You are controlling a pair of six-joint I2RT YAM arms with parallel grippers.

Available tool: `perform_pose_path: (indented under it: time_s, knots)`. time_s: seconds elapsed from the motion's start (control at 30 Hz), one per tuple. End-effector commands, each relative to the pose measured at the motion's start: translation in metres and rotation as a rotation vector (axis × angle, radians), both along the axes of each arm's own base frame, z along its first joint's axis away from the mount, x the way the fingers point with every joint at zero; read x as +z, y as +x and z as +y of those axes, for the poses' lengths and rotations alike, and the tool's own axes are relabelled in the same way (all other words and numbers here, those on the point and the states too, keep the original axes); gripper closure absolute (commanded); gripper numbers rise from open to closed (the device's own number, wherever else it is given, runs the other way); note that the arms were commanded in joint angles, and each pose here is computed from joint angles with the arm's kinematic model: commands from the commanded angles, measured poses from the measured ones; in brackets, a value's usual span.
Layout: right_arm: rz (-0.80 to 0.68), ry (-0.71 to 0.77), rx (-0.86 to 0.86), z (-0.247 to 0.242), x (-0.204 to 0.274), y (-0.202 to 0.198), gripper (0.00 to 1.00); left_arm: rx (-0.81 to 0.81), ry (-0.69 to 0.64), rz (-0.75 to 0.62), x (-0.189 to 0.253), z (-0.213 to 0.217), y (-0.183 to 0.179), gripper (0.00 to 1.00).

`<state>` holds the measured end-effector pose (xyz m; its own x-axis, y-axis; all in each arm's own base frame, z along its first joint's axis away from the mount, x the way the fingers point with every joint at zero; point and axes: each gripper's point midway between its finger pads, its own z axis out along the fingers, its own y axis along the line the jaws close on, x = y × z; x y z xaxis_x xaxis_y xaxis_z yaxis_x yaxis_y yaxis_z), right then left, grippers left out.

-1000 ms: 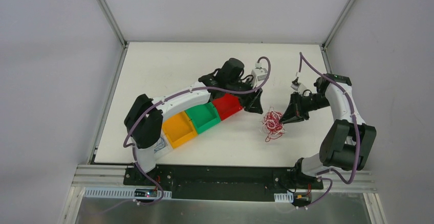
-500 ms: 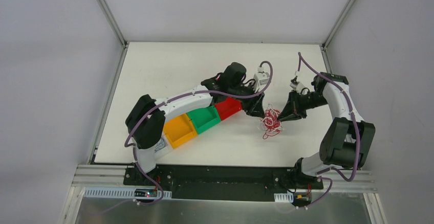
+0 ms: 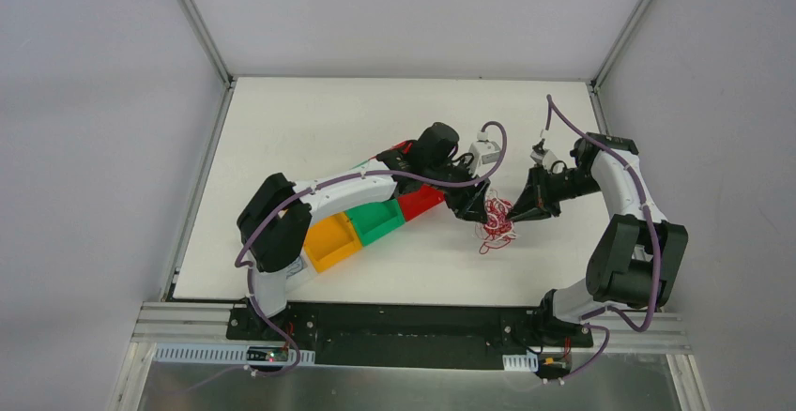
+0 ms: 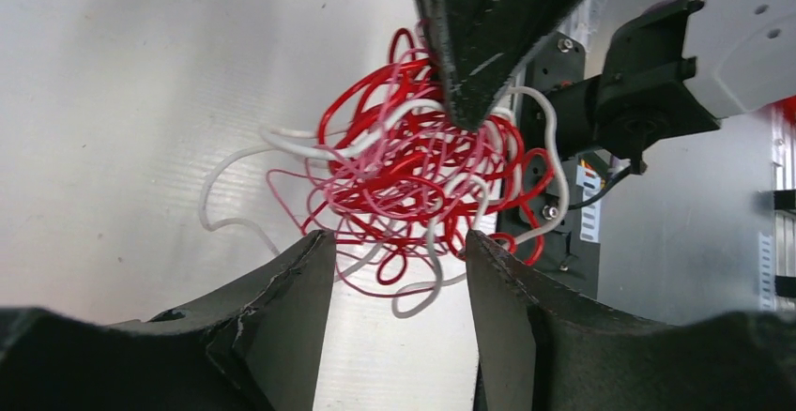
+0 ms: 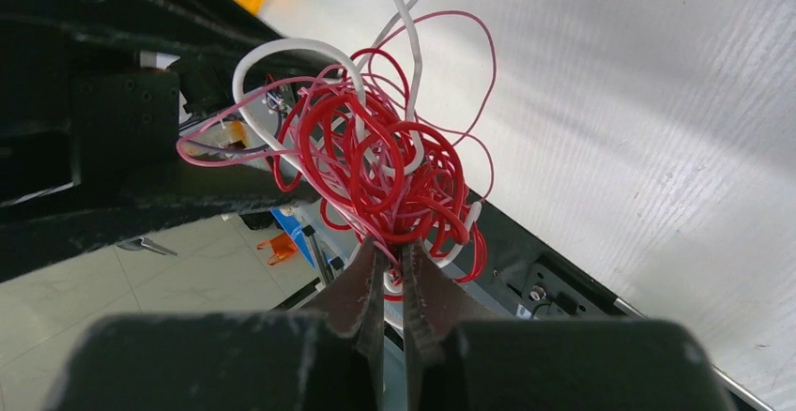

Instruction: Untangle the cables

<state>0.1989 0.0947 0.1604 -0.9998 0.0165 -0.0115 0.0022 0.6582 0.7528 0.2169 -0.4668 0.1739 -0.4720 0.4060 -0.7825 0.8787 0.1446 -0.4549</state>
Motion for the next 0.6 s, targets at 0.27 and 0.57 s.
perform_pose_path:
  time_s: [0.27,0.57]
  knots:
    - [-0.039,0.056,0.049,0.006,0.020,-0.005,1.00,-0.032,-0.008,-0.081,0.006,0.001,0.000,0.95]
    - [-0.107,0.042,-0.030,-0.025,0.037,0.022,1.00,-0.308,0.097,-0.398,-0.031,0.071,-0.035,1.00]
